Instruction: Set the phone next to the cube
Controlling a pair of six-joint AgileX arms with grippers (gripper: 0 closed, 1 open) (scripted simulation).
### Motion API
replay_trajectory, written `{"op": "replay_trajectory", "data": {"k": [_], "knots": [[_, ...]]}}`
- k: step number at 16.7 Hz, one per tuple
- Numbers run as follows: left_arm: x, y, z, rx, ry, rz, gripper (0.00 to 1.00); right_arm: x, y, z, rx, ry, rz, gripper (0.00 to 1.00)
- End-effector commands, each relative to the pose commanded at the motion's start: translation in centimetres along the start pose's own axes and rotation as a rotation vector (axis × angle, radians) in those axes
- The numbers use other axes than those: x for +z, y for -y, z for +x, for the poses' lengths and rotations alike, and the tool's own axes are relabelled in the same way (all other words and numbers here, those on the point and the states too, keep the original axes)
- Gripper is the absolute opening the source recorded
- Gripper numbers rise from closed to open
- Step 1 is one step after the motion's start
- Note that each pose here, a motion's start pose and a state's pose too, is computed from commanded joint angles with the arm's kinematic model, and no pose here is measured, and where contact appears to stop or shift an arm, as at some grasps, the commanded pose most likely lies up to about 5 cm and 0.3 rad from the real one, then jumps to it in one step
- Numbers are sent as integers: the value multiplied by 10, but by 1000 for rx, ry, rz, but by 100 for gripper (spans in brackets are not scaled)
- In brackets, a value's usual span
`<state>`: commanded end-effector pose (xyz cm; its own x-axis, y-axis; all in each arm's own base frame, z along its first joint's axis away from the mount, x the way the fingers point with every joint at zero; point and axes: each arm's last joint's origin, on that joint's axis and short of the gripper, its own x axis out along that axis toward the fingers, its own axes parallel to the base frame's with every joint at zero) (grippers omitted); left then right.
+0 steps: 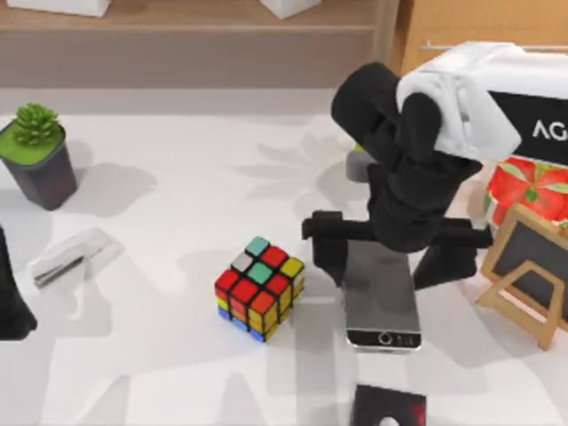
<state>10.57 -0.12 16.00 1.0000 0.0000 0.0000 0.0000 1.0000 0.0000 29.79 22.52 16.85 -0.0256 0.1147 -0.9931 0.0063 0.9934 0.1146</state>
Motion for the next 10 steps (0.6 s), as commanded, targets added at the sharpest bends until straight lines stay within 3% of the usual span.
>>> {"op": "replay_trajectory", "data": {"k": [10], "knots": [[0, 0, 0, 0, 0, 0, 100, 7, 11, 30, -115, 38, 3, 0]]}}
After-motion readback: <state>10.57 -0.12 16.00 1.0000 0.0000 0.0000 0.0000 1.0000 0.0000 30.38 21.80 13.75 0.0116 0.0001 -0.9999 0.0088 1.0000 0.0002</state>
